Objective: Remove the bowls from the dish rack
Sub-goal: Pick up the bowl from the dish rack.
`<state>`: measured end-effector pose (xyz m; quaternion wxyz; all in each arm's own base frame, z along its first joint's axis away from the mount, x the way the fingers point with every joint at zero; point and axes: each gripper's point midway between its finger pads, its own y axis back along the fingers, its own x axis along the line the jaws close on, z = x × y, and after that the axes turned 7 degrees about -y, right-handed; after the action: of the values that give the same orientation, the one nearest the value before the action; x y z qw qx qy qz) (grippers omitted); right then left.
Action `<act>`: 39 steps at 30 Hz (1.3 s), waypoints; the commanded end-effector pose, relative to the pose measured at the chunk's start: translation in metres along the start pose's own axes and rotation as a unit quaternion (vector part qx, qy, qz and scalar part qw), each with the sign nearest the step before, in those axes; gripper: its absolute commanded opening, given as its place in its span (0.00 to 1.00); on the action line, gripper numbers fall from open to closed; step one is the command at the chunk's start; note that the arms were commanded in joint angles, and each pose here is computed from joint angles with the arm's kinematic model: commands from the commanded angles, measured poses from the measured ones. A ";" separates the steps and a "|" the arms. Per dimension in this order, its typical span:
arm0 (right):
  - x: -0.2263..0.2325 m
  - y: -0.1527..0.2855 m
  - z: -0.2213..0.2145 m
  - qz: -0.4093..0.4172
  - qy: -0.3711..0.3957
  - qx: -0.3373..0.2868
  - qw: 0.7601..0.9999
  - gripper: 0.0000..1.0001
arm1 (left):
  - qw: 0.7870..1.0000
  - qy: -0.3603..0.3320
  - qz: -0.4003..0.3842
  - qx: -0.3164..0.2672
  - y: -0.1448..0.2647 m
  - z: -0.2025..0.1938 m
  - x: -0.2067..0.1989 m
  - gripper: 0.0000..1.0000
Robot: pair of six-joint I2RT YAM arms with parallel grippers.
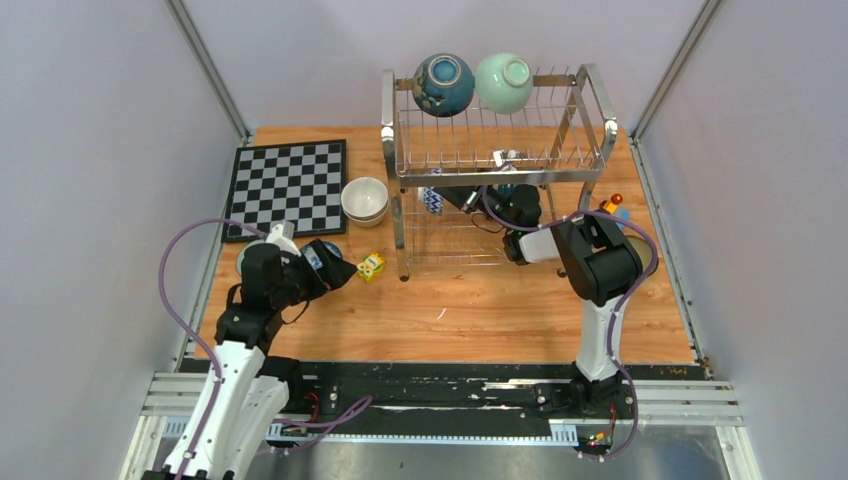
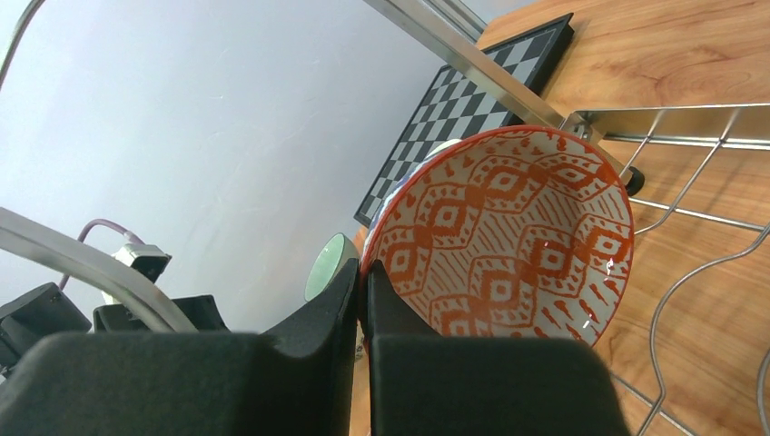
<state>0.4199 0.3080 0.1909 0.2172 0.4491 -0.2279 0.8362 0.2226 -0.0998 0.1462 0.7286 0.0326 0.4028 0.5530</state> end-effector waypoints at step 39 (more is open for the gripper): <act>0.125 0.117 -0.081 0.093 0.035 0.121 0.988 0.00 | 1.000 0.004 -0.018 -0.007 0.014 0.007 -0.014 0.94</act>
<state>0.2674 0.2826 0.2247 0.1228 0.4512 -0.1717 0.8671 0.2128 -0.1021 0.1530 0.7275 0.0180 0.4130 0.5476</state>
